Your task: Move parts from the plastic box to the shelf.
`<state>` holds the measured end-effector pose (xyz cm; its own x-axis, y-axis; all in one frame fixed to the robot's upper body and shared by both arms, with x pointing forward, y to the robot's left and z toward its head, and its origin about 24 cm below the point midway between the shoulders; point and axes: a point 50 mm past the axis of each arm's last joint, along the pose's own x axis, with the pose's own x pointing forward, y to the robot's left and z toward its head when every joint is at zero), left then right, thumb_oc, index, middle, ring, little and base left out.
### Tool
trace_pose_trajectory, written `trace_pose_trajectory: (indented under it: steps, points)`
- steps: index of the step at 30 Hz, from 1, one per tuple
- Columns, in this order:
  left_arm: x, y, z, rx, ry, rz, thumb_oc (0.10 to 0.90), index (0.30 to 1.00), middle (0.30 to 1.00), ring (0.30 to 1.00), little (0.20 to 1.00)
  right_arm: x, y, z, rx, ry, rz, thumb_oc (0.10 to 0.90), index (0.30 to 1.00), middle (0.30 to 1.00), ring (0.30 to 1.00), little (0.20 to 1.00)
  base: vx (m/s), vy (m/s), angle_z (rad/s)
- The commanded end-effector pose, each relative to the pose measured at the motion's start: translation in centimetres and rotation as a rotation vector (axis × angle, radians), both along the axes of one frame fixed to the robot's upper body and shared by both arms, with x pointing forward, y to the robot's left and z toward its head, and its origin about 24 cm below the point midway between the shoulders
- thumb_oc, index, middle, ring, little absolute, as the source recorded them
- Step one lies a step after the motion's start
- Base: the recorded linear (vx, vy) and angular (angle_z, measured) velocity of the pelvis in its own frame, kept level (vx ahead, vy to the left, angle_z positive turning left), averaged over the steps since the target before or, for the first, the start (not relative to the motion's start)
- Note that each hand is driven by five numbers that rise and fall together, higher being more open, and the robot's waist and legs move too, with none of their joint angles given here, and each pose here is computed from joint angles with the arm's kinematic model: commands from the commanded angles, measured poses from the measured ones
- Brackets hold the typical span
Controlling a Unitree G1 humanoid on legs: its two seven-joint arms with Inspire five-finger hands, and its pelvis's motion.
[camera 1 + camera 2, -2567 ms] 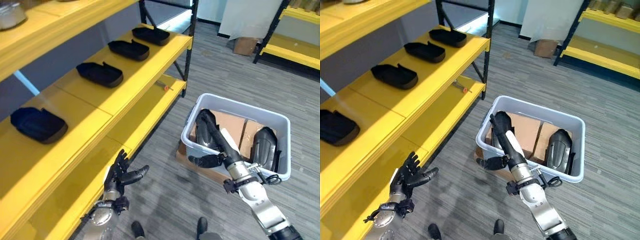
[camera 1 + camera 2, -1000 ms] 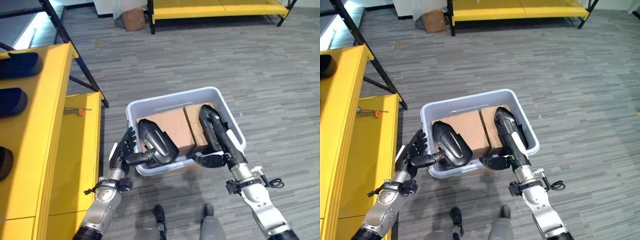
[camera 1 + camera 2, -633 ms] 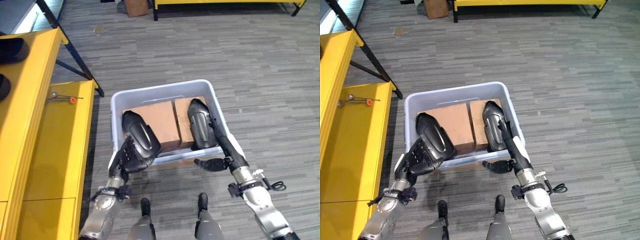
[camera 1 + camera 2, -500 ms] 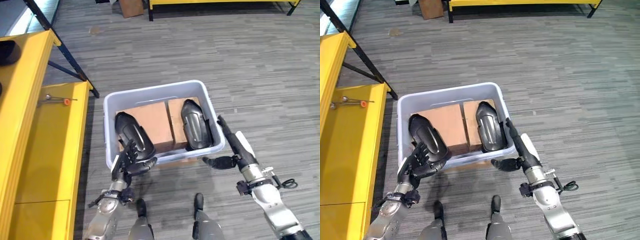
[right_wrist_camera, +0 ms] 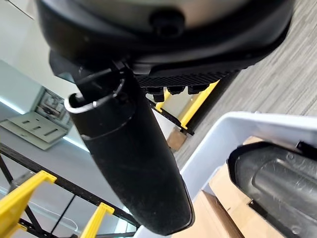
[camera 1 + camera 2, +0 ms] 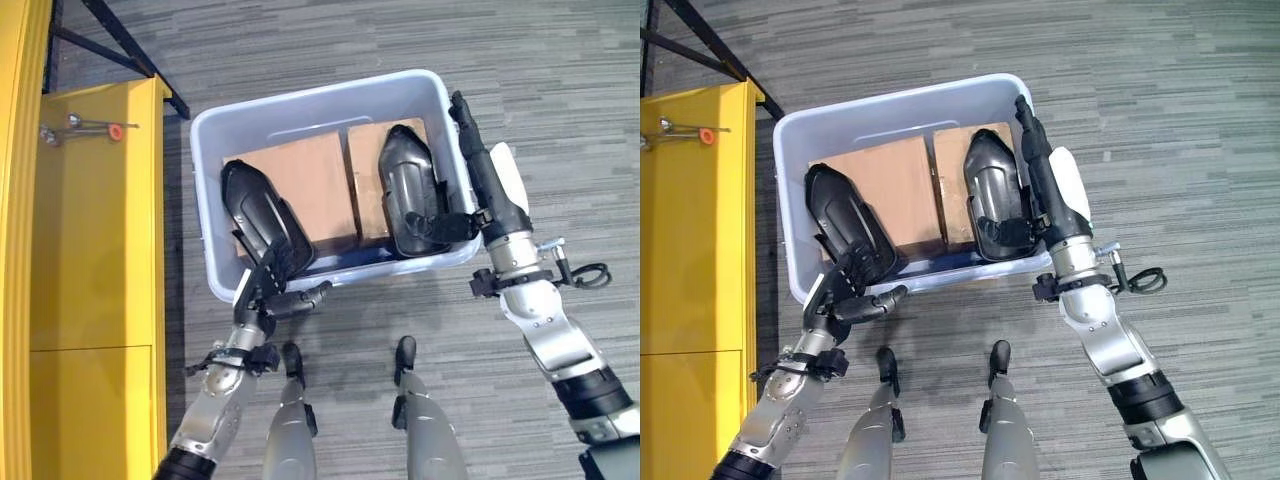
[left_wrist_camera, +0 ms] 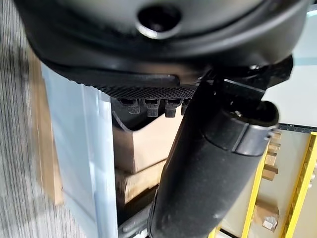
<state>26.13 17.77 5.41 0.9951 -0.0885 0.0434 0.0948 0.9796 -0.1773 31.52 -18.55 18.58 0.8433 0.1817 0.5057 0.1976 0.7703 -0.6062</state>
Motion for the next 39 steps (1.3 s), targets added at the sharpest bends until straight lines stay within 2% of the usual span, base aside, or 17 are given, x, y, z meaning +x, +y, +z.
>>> trace_pose_trajectory:
  steps: [1,18,30,39]
  points:
    - [0.1,0.3,4.3,0.001,-0.225,-0.024,0.900,1.000,1.000,1.000,1.000,-0.1,1.4,4.1,0.091,-0.174,0.077,0.900,1.000,1.000,1.000,1.000,0.00,0.002,0.07]
    - [0.4,-0.1,5.2,-0.025,-0.257,-0.029,0.900,1.000,1.000,1.000,1.000,4.1,-2.2,5.4,0.231,-0.065,-0.076,0.900,1.000,1.000,1.000,1.000,0.00,0.003,0.02]
    - [0.8,-1.0,5.7,-0.058,-0.277,-0.037,0.900,1.000,1.000,1.000,1.000,7.3,-2.7,4.7,0.270,0.100,-0.130,0.900,1.000,1.000,1.000,1.000,0.01,0.003,-0.01]
    - [1.1,-1.7,6.5,-0.067,-0.305,-0.044,0.900,1.000,1.000,1.000,1.000,8.2,-2.1,4.7,0.214,0.144,-0.143,0.900,1.000,1.000,1.000,1.000,0.02,0.001,0.05]
